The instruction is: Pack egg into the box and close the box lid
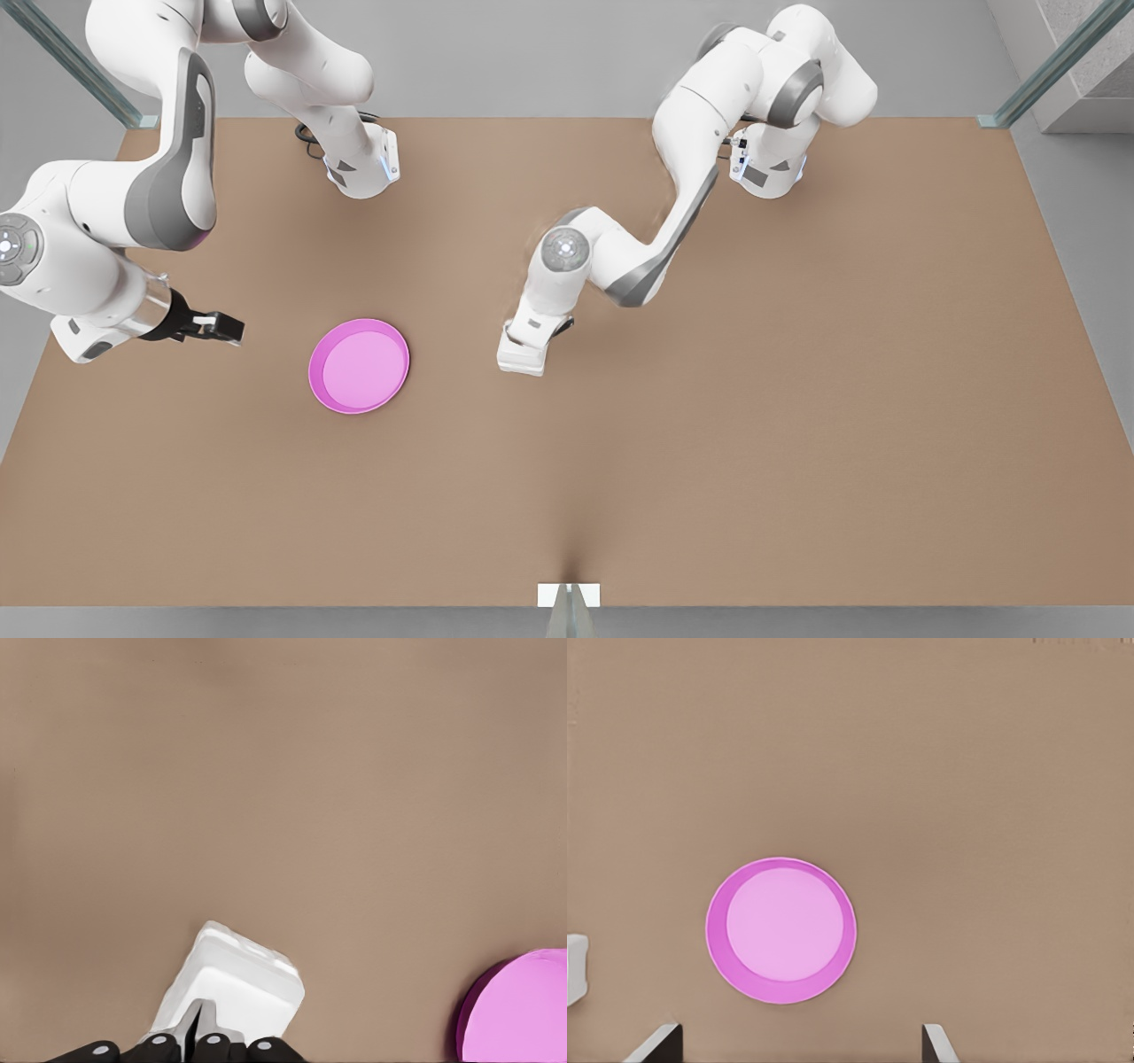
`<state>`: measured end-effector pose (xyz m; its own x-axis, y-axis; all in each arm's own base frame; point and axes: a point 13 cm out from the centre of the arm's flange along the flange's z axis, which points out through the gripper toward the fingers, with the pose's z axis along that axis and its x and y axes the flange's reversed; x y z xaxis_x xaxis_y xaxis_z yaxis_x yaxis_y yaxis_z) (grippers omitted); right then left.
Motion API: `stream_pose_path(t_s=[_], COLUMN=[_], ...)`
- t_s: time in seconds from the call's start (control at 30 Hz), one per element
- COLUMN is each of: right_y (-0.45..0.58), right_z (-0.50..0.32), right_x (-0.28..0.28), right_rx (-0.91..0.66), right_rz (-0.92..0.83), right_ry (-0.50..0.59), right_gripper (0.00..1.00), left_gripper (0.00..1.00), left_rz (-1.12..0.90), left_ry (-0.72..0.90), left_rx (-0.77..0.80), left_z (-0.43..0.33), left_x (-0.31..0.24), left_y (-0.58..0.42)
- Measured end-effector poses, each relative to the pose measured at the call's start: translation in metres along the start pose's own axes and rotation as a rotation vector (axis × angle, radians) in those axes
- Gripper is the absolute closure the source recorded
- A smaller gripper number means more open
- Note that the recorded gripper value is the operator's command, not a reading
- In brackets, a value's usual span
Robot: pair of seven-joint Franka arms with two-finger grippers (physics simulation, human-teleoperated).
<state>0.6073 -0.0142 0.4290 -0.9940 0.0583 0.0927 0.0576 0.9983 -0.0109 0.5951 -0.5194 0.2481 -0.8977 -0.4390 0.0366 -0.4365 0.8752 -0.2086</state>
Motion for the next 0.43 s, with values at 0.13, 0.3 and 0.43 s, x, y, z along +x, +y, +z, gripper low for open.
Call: stream_pose_path(t_s=[0.13,0.3,0.43], right_y=[0.000,-0.002,-0.003], right_z=[0.001,0.001,0.001], right_x=[0.000,0.000,0.000], right_rx=[0.004,0.001,-0.001], right_rz=[-0.020,-0.037,-0.045], right_ry=[0.002,0.002,0.003], right_gripper=[0.00,0.00,0.00], left_gripper=[0.00,0.00,0.00], left_rz=[-0.271,-0.034,0.128], left_ry=[-0.062,-0.072,0.013], left_rx=[-0.110,-0.166,-0.248], left_z=[-0.168,-0.347,-0.343], left_x=[-0.285,-0.192,-0.167], left_y=[0.250,0.329,0.355])
